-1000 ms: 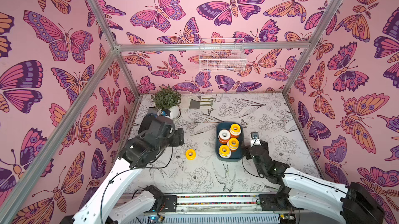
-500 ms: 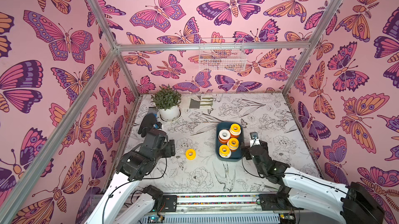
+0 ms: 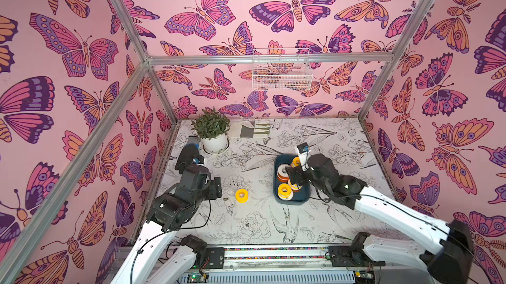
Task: Put the sealing tape into the storage box
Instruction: Pick up the sealing tape at the center of the board.
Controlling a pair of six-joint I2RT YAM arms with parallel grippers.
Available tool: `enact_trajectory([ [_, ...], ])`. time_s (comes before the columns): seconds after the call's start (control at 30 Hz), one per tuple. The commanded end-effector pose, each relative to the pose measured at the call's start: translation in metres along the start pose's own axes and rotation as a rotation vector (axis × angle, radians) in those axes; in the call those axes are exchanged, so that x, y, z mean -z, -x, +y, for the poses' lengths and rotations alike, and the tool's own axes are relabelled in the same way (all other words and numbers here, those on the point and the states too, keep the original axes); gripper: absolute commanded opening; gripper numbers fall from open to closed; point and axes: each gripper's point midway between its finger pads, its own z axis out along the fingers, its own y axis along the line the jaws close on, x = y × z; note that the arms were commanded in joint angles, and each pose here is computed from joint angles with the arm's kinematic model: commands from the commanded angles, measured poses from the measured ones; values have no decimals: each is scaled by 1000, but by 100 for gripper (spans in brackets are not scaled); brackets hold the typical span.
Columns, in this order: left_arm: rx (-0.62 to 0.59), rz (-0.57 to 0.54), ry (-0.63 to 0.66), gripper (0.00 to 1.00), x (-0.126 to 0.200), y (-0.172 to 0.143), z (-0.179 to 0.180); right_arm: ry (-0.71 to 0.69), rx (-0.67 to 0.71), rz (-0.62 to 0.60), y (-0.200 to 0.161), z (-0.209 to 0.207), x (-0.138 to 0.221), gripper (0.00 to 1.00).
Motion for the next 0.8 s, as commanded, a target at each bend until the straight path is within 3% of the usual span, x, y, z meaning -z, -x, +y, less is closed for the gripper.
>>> enact_trajectory([
  [0.0,-4,4,-8,81,-3,-3,1,149,60,228,-23,49,-13,91],
  [0.37,7,-3,8,82,-2,-3,5,262,263,581,-61,145,-104,90],
  [0.77,10,-5,9,83,-2,-2,6,273,358,705,-100,188,-147,91],
])
